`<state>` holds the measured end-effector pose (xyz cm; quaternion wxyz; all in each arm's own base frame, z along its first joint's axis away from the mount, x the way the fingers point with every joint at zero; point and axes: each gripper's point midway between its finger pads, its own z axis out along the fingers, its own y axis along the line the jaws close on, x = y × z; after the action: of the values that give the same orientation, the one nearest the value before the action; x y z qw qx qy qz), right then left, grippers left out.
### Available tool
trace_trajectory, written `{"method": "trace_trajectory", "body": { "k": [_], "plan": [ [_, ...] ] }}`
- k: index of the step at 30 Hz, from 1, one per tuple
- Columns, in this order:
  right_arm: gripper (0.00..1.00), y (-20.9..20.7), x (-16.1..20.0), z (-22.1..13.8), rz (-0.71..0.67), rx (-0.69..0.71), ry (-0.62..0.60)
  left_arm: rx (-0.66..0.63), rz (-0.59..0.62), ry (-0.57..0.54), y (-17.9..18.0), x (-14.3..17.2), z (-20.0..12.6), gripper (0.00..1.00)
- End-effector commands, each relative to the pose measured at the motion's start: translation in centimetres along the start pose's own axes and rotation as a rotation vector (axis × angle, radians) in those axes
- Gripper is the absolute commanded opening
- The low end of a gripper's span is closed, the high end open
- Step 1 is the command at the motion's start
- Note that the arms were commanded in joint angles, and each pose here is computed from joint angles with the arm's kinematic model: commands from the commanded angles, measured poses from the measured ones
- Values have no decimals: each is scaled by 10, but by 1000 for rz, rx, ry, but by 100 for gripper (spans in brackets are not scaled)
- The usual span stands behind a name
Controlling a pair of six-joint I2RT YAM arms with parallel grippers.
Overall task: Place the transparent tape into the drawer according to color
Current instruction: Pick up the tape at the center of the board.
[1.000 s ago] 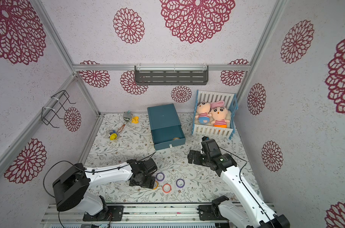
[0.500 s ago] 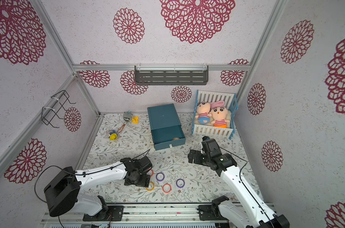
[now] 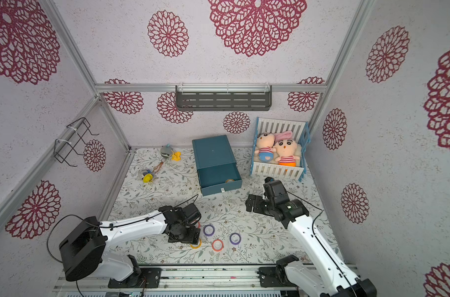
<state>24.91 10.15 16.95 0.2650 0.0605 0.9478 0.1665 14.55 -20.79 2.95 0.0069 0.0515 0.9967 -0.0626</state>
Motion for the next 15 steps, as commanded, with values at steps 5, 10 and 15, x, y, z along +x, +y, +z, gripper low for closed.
{"method": "trace_trajectory", "body": {
  "k": [5, 10, 15],
  "plan": [
    [99, 4, -7, -4, -7, -28, -28, -30, -3, 27, 2, 4, 11, 86],
    [99, 4, -9, -4, -8, -28, -32, -49, -1, 36, 4, 5, 15, 84],
    [99, 3, -9, -4, -9, -24, -32, -55, -4, 29, 5, 3, 17, 81]
  ]
}}
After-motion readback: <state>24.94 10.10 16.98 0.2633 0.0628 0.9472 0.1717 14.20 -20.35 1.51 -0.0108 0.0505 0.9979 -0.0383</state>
